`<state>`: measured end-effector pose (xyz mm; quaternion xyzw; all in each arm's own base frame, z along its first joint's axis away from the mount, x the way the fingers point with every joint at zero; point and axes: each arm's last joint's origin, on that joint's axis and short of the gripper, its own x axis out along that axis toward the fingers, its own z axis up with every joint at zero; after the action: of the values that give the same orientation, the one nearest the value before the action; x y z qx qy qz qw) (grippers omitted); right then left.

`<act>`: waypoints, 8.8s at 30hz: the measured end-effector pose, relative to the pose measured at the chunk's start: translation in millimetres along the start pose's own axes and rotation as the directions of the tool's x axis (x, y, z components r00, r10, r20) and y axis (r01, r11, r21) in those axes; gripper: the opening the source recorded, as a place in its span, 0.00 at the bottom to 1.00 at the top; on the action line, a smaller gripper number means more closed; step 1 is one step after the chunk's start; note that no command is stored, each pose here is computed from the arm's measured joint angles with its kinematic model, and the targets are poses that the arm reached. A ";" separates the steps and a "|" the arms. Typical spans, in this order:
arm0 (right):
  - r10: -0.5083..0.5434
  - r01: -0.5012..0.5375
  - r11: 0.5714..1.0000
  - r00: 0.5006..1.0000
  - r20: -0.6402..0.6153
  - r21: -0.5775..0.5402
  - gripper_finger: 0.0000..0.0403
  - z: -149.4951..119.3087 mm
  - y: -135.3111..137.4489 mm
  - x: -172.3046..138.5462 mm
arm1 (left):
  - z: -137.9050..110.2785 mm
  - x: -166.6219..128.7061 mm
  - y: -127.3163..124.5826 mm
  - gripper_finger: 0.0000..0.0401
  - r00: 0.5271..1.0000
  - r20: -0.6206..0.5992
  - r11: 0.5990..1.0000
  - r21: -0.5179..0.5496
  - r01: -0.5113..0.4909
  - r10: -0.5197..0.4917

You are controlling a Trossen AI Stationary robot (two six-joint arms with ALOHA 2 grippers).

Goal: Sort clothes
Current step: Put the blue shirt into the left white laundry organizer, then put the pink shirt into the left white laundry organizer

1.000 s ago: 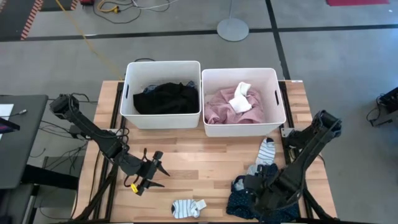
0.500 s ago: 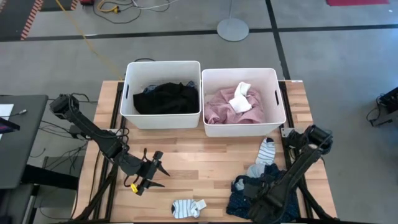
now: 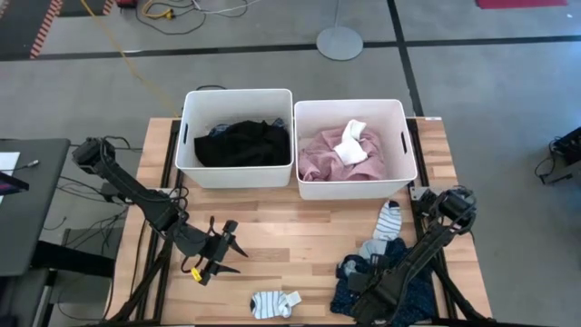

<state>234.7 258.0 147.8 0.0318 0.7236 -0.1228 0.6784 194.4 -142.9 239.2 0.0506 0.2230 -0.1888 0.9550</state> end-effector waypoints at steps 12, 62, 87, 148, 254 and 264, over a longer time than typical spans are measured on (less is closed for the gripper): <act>0.005 -0.008 1.000 0.980 0.198 0.013 0.04 4.0 -13.7 -29.2 | -0.1 0.0 0.0 0.54 1.000 -0.001 1.000 0.009 0.000 0.000; -0.186 0.341 0.923 -0.006 0.983 0.177 0.01 6.2 -134.8 -260.5 | -1.6 0.0 0.3 0.54 1.000 -0.016 1.000 0.007 -0.005 0.005; -0.488 0.409 0.741 -0.214 0.846 0.532 0.01 2.9 -210.6 -336.6 | -1.5 0.0 0.8 0.54 1.000 -0.014 1.000 0.009 -0.022 0.022; -0.109 0.258 0.928 -0.505 0.856 0.270 0.01 143.0 -300.4 -333.0 | 1.0 -0.1 1.3 0.54 0.999 0.015 0.998 0.044 -0.051 0.050; -0.004 0.046 0.999 0.037 0.999 0.002 0.00 88.0 -345.4 -316.0 | 38.6 -3.0 45.1 0.60 0.886 0.243 0.875 0.195 -0.443 0.395; 0.126 0.144 0.984 -0.110 0.986 -0.110 0.00 96.0 -331.6 -363.9 | 94.8 -31.3 75.9 0.90 0.594 0.433 0.620 0.097 -0.779 0.678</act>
<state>285.9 -40.2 547.8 -0.1367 -0.0156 -0.0439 0.9895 236.2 -79.4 339.0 0.2358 -0.0225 0.1879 0.9532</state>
